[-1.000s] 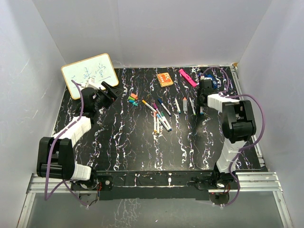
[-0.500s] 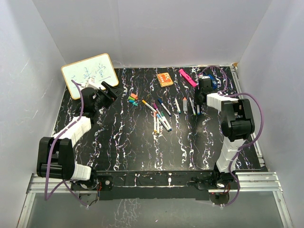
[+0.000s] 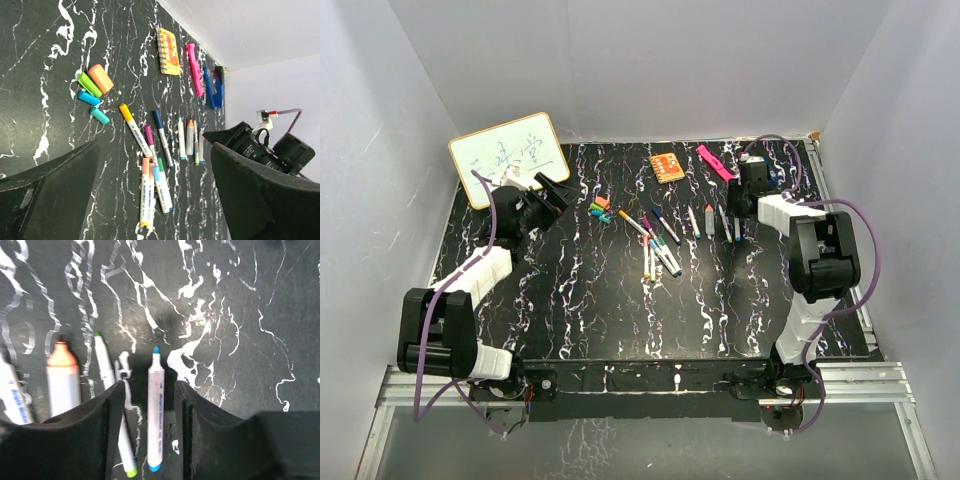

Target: Open the pen caps

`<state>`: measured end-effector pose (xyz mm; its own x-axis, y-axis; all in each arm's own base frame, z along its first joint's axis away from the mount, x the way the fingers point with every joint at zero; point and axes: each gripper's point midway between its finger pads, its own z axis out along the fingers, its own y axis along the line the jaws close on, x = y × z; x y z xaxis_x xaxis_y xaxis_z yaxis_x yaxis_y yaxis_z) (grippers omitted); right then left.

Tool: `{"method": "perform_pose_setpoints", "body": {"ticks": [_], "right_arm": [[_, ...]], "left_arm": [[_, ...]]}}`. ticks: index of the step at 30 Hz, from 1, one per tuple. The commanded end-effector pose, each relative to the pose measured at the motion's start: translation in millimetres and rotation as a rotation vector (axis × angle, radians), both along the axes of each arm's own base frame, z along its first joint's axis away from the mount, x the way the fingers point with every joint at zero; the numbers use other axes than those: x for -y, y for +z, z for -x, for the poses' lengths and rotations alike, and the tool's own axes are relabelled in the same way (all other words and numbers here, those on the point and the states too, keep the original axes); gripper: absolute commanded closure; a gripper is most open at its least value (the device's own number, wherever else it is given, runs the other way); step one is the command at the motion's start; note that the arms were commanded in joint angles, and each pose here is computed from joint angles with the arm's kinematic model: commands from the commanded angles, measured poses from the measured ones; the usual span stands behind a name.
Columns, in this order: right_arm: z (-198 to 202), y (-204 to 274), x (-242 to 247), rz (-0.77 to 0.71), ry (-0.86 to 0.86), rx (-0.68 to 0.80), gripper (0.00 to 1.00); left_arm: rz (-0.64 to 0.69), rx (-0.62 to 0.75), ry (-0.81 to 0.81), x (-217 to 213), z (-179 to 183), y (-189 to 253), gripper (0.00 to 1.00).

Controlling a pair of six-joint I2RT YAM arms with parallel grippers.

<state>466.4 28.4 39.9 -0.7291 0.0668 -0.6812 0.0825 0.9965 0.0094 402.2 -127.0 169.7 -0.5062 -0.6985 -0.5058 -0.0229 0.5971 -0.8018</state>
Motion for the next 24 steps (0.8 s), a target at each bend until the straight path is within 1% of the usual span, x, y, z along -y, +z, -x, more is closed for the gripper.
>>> {"method": "perform_pose_setpoints", "body": {"ticks": [1, 3, 6, 8, 12, 13, 15, 17, 24], "right_arm": [[-20.3, 92.9, -18.4, -0.072, 0.057, 0.227, 0.53], [-15.5, 113.4, -31.0, -0.068, 0.091, 0.262, 0.46], [-6.5, 124.7, -59.7, -0.061, 0.164, 0.267, 0.37], [-0.4, 123.0, -84.3, -0.062, 0.228, 0.247, 0.35], [10.4, 104.3, -135.2, -0.051, 0.347, 0.187, 0.34], [11.9, 102.5, -144.4, -0.054, 0.366, 0.183, 0.34], [13.4, 82.6, -161.0, -0.055, 0.391, 0.140, 0.36], [14.5, 70.0, -172.7, -0.048, 0.406, 0.108, 0.38], [17.2, 38.4, -198.1, -0.040, 0.443, 0.033, 0.40]], "left_arm": [[0.023, 0.035, -0.011, 2.8, 0.3, 14.0, 0.02], [0.042, 0.043, -0.016, 4.8, 0.5, 16.7, 0.01], [0.070, 0.060, -0.036, 9.2, 1.6, 22.6, 0.02], [0.083, 0.064, -0.048, 11.6, 2.4, 25.3, 0.01], [0.087, 0.087, -0.056, 12.0, 6.4, 35.9, 0.01], [0.087, 0.092, -0.056, 12.1, 7.8, 37.4, 0.01], [0.084, 0.111, -0.066, 13.0, 10.1, 42.0, 0.01], [0.079, 0.116, -0.071, 12.9, 12.0, 44.8, 0.01], [0.076, 0.127, -0.089, 14.8, 15.4, 48.1, 0.01]]}}
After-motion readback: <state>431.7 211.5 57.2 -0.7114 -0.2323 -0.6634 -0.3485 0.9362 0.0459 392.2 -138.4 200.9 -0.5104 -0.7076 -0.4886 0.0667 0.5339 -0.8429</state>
